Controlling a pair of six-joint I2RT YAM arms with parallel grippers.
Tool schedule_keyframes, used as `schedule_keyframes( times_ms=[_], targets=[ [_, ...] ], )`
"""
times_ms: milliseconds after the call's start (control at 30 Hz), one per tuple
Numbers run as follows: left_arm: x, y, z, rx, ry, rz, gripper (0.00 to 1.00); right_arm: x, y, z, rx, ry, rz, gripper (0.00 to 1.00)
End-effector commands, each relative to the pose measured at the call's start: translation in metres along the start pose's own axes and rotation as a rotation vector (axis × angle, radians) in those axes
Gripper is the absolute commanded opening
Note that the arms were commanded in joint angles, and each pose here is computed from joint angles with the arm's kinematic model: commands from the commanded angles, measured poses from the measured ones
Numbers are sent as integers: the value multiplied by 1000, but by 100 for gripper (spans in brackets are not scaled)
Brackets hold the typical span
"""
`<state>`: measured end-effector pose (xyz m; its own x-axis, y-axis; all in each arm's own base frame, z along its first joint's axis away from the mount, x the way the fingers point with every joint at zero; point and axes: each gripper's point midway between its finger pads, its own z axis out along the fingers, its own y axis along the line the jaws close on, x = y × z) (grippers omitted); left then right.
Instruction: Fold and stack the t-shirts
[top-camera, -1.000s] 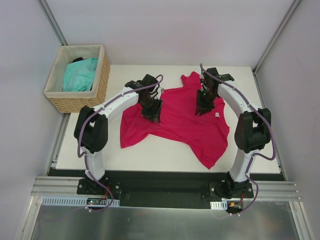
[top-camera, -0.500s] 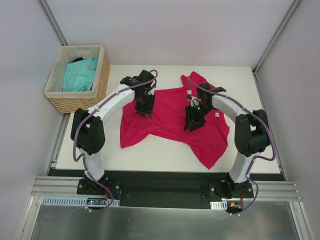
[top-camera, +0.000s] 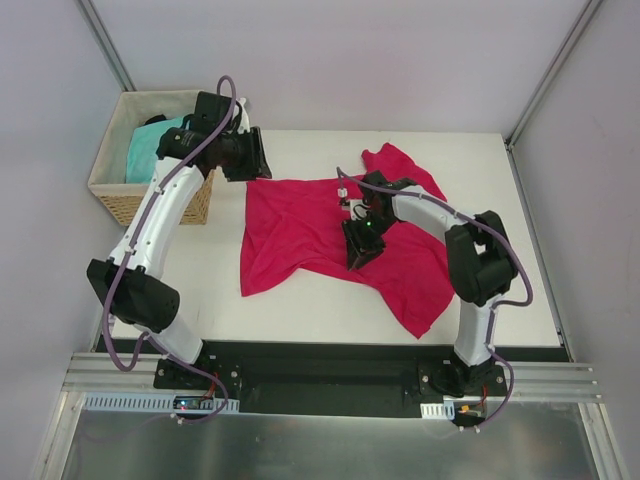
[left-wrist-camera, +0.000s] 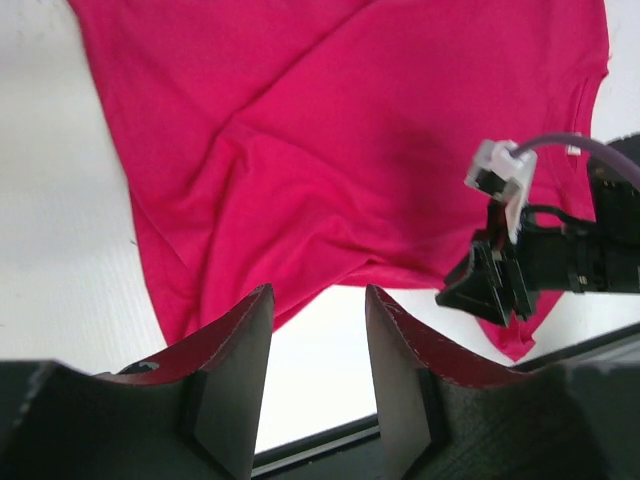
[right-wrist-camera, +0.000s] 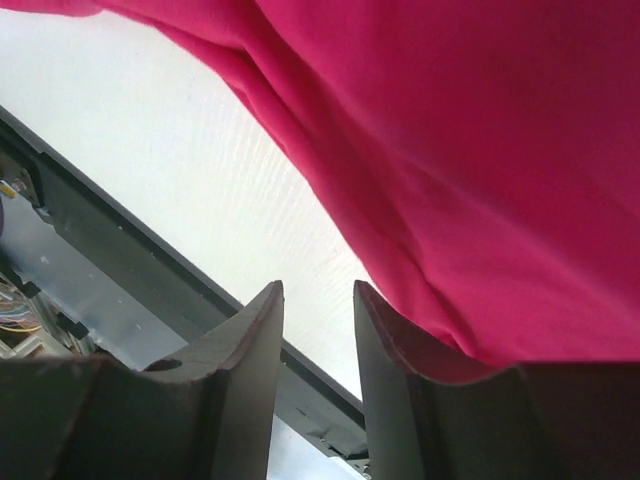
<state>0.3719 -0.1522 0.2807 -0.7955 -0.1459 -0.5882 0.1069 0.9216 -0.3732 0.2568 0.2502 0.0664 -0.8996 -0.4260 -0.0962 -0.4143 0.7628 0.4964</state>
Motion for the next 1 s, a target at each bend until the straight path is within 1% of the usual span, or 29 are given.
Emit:
schedule_keyframes(
  times_ms=[0,233,433,667,967],
  targets=[
    [21,-7,-4,39,60,-21,41,-17,2,0,18,-24,-73,36],
    [24,-7,-19,43,34,1,42,-21,-9,9,69,-10,-108,34],
    [29,-7,-26,53,32,1,42,-25,-11,14,68,-2,-107,33],
    [33,-3,-27,45,39,2,42,-15,-13,22,71,36,-104,31],
    [35,1,-26,29,48,-2,42,-17,-8,23,62,51,-113,31]
  ],
)
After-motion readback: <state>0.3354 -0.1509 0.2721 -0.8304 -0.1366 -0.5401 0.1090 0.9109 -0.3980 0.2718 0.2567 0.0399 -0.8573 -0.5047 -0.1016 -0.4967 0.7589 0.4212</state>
